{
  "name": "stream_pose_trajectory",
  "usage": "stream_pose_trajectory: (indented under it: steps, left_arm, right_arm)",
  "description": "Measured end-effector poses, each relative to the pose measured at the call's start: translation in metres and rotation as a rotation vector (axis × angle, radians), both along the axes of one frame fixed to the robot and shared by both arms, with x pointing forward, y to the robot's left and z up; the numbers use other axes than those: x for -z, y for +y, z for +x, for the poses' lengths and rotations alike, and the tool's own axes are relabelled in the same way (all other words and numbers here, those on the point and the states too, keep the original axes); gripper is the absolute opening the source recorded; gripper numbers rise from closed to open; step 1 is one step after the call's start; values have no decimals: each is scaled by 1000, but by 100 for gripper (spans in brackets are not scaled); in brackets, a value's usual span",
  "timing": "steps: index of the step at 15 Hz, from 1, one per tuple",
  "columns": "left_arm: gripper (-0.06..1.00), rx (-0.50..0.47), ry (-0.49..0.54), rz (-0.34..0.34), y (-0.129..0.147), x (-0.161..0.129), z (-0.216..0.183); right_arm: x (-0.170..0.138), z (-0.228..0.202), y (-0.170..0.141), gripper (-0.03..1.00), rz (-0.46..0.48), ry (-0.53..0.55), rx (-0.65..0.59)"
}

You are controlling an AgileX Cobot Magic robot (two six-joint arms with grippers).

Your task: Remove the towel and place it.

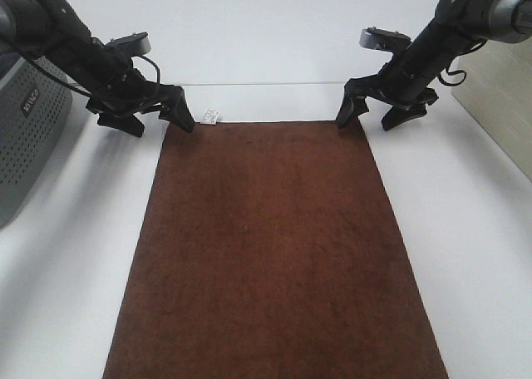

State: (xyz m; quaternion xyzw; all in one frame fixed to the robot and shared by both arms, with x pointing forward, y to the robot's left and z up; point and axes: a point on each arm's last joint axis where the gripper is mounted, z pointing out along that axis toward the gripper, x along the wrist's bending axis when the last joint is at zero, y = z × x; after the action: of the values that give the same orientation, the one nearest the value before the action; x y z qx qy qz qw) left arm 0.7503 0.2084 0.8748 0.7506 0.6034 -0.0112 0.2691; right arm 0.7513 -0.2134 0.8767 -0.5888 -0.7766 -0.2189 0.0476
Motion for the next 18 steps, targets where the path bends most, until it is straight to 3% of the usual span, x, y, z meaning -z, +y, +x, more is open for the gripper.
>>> stream_pose_trajectory:
  steps: [5,10,14,17,18]
  left_arm:
    - [98,4,0,1,-2,0,0]
    - [87,58,-4,-1,-36,1,-7]
    - [58,12,-15,6,-46,6,-6]
    - [19,8,-35,31,-45,10,-4]
    - [1,12,-52,51,-43,11,-3]
  right_arm:
    - [4,3,-2,92,-15,-3,43]
    - [8,0,13,89,-16,10,12]
    - [11,-3,32,63,-18,15,-25]
    - [15,-3,29,32,-41,17,-27]
    - [16,-3,28,12,-46,16,-16]
